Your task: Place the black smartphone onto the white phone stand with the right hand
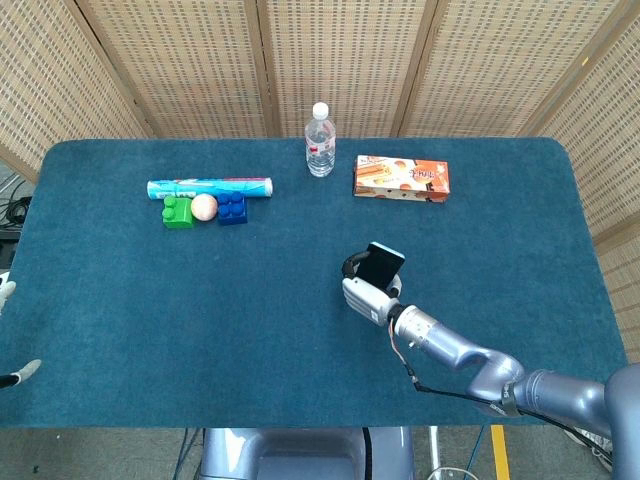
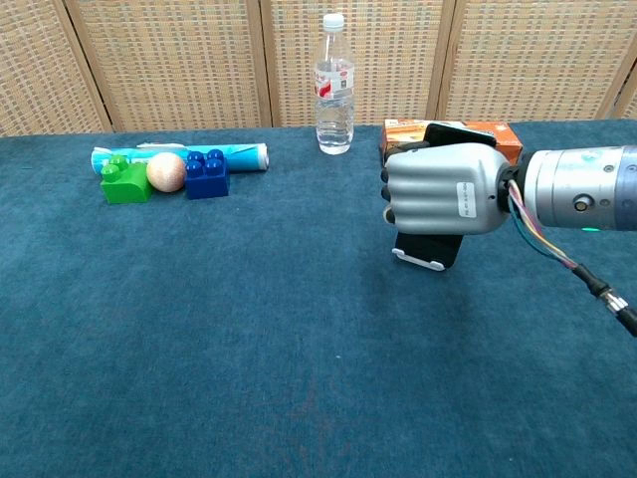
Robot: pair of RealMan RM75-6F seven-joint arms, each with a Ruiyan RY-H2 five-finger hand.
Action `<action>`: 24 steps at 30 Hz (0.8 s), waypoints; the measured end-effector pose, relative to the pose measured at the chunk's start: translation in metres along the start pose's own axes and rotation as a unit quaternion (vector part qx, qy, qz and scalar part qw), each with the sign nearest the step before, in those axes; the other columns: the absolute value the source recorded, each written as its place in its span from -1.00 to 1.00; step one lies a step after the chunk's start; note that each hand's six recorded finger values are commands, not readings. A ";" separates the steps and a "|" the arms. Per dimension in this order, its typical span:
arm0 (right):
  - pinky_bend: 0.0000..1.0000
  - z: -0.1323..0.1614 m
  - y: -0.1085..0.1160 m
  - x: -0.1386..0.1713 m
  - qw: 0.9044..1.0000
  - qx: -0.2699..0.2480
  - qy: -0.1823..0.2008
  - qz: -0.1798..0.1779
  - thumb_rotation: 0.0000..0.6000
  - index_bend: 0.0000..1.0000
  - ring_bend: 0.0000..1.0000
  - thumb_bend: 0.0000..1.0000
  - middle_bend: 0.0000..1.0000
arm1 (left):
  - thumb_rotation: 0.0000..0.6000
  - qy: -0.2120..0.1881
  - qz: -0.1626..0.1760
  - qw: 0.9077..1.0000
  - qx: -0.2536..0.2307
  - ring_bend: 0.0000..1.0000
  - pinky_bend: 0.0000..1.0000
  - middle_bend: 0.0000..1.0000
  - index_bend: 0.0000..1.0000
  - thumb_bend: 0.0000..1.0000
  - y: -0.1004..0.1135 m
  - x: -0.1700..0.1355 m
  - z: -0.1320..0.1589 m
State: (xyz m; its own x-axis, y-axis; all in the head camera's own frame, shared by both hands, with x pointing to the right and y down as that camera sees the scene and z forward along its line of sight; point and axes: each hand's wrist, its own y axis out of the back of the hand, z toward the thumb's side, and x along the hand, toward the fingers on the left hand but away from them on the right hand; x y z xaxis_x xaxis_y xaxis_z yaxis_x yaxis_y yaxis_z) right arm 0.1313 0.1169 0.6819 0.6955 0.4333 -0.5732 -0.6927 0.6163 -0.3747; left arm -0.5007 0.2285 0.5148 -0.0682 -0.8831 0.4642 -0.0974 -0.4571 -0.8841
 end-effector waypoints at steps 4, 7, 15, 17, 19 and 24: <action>-0.04 -0.001 0.002 -0.003 1.000 0.003 -0.003 0.002 1.00 0.04 0.11 0.09 0.14 | 1.00 0.000 0.001 1.000 -0.001 -1.00 -1.00 -1.00 -1.00 -1.00 0.001 0.000 0.000; -0.04 -0.001 0.003 -0.004 1.000 0.005 -0.003 0.004 1.00 0.04 0.11 0.09 0.04 | 1.00 0.000 0.001 1.000 -0.001 -1.00 -1.00 -1.00 -1.00 -1.00 0.001 0.000 0.000; -0.04 0.004 0.006 -0.006 1.000 0.005 -0.002 0.008 1.00 -0.16 -0.27 0.09 -0.39 | 1.00 0.000 0.002 1.000 -0.003 -1.00 -1.00 -1.00 -1.00 -1.00 0.002 0.000 -0.001; -0.04 0.004 0.006 -0.005 1.000 0.007 -0.004 0.007 1.00 -0.22 -0.32 0.08 -0.46 | 1.00 0.000 0.002 1.000 -0.003 -1.00 -1.00 -1.00 -1.00 -1.00 0.002 -0.001 -0.001; -0.04 0.004 0.006 -0.005 1.000 0.006 -0.005 0.007 1.00 -0.25 -0.34 0.08 -0.51 | 1.00 0.000 0.001 1.000 -0.003 -1.00 -1.00 -1.00 -1.00 -1.00 0.002 -0.001 -0.001; -0.04 0.003 0.005 -0.004 1.000 0.006 -0.010 0.009 1.00 -0.26 -0.36 0.07 -0.55 | 1.00 0.000 0.001 1.000 -0.003 -1.00 -1.00 -1.00 -1.00 -1.00 0.001 -0.001 -0.001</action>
State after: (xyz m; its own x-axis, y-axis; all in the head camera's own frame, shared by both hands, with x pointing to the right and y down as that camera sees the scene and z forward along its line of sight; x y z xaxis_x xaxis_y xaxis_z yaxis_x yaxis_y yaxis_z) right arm 0.1263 0.1203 0.6846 0.6873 0.4569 -0.5646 -0.7024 0.6162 -0.3564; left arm -0.5014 0.2285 0.5132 -0.0675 -0.8843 0.4620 -0.1023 -0.4544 -0.8849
